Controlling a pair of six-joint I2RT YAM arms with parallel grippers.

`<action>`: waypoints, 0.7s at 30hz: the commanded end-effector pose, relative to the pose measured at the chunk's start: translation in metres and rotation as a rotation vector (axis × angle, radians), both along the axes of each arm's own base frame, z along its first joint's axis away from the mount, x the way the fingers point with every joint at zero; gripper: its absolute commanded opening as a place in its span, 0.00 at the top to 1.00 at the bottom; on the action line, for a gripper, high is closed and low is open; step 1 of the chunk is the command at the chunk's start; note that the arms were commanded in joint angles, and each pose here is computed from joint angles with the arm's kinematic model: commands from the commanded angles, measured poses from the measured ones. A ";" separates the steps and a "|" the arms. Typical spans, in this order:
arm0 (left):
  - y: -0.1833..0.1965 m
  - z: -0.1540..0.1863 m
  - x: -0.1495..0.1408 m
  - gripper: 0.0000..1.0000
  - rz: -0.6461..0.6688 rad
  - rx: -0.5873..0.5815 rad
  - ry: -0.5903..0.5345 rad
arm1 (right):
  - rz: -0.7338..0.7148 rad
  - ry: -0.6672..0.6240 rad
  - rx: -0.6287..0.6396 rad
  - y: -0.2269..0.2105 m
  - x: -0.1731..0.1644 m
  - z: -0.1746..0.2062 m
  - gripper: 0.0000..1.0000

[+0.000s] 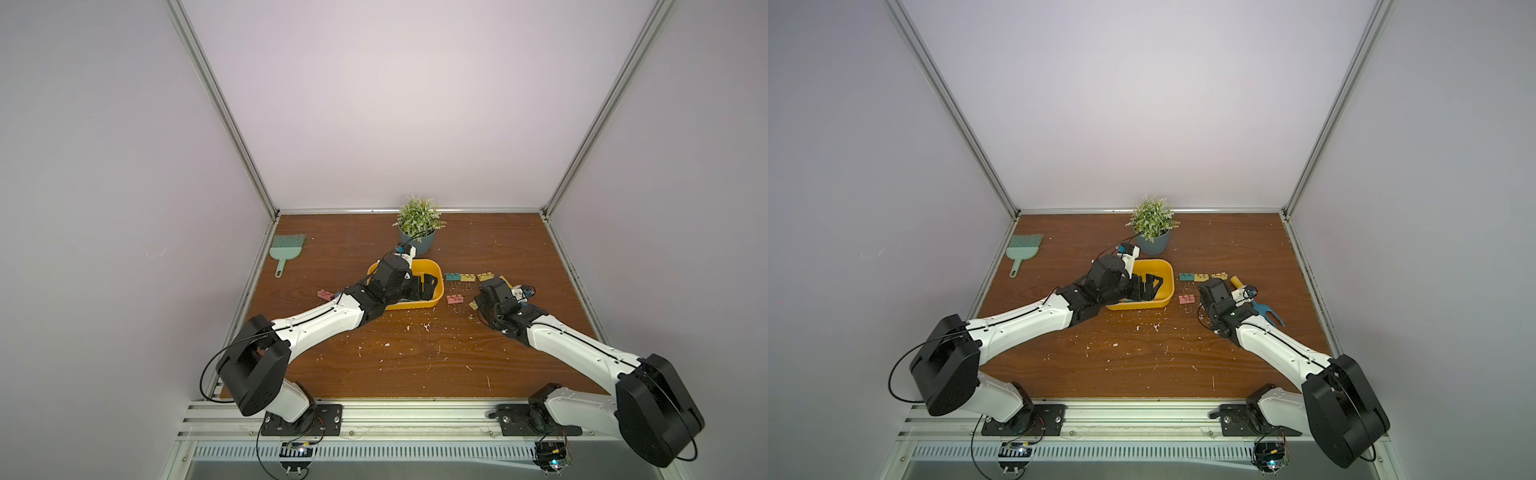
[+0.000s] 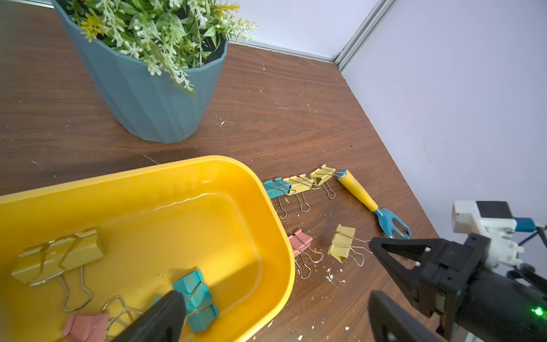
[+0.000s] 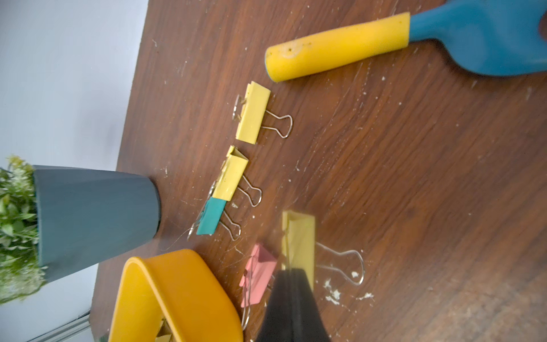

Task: Take out the binder clips from the storage box
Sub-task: Place the binder clip at the center of the board.

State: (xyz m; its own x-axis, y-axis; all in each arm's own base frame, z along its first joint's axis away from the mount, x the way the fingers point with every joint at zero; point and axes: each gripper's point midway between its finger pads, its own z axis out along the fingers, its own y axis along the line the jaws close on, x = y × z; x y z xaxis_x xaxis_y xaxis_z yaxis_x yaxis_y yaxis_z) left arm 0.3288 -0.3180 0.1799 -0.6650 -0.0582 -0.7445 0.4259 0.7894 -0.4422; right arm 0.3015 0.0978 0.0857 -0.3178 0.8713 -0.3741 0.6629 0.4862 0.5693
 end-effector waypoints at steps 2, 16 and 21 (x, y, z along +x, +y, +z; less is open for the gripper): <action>-0.001 0.004 -0.001 0.01 -0.007 0.021 -0.014 | -0.042 -0.006 0.002 -0.003 0.007 -0.004 1.00; 0.000 -0.002 0.001 0.01 -0.002 0.035 -0.004 | 0.199 0.087 -0.028 0.016 -0.009 -0.024 0.85; -0.001 -0.003 0.001 0.01 -0.001 0.037 -0.004 | 0.317 0.081 -0.072 0.021 -0.014 -0.014 0.75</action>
State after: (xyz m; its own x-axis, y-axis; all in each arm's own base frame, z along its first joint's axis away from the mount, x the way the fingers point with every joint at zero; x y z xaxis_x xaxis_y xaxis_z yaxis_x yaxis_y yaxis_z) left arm 0.3290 -0.3154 0.1756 -0.6707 -0.0525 -0.7399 0.4143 0.8009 -0.4324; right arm 0.2928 0.1153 0.0645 -0.5229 0.7702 -0.3651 0.5898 0.6362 0.4974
